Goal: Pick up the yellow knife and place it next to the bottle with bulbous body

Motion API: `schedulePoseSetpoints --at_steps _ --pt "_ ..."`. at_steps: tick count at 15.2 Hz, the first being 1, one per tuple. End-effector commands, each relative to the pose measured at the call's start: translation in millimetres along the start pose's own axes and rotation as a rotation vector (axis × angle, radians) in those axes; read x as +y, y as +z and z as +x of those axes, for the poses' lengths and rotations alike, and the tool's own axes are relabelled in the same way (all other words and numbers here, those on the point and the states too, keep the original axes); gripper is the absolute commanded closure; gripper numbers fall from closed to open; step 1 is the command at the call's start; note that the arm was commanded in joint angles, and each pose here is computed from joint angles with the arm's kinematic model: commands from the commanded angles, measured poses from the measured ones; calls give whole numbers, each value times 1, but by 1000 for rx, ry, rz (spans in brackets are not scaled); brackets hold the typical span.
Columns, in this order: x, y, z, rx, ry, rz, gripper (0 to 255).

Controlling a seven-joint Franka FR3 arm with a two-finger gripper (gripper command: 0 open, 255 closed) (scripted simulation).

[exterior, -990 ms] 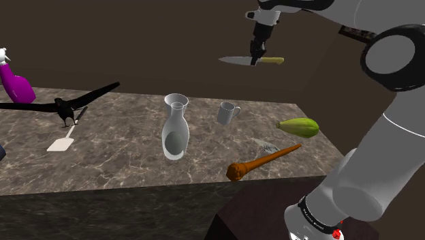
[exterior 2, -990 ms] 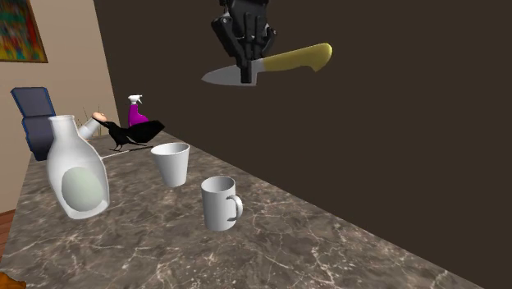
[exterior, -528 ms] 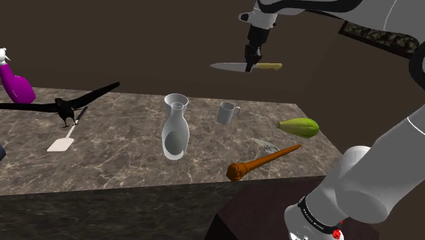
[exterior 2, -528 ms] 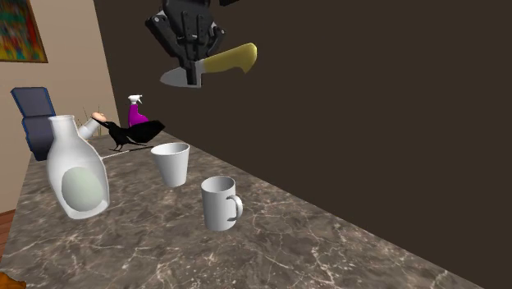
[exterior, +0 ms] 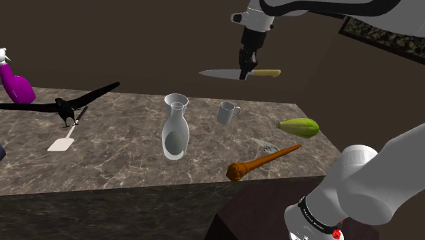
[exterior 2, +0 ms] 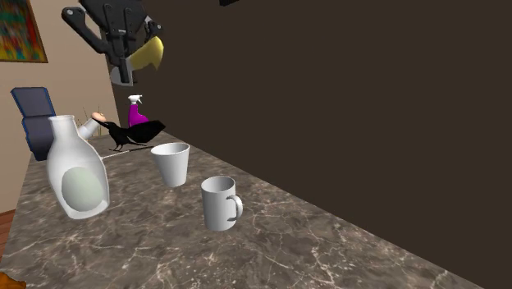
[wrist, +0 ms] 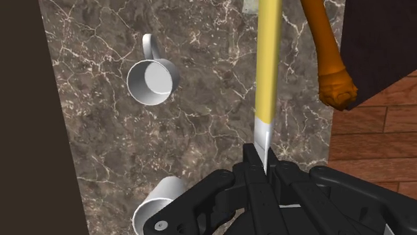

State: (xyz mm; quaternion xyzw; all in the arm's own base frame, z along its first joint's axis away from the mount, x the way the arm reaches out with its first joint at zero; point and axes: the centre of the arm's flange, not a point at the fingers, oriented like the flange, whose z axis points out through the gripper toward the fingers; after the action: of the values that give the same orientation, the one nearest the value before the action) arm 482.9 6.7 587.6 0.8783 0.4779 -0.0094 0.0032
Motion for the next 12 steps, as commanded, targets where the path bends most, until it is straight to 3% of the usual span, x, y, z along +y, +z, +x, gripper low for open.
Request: schedulePoseSetpoints --at_steps 1,6,12 --pt "-27 1 11 -1 1 -1 255" --pt "-82 0 45 -1 1 -1 255" --pt "-82 32 45 -1 1 -1 255"
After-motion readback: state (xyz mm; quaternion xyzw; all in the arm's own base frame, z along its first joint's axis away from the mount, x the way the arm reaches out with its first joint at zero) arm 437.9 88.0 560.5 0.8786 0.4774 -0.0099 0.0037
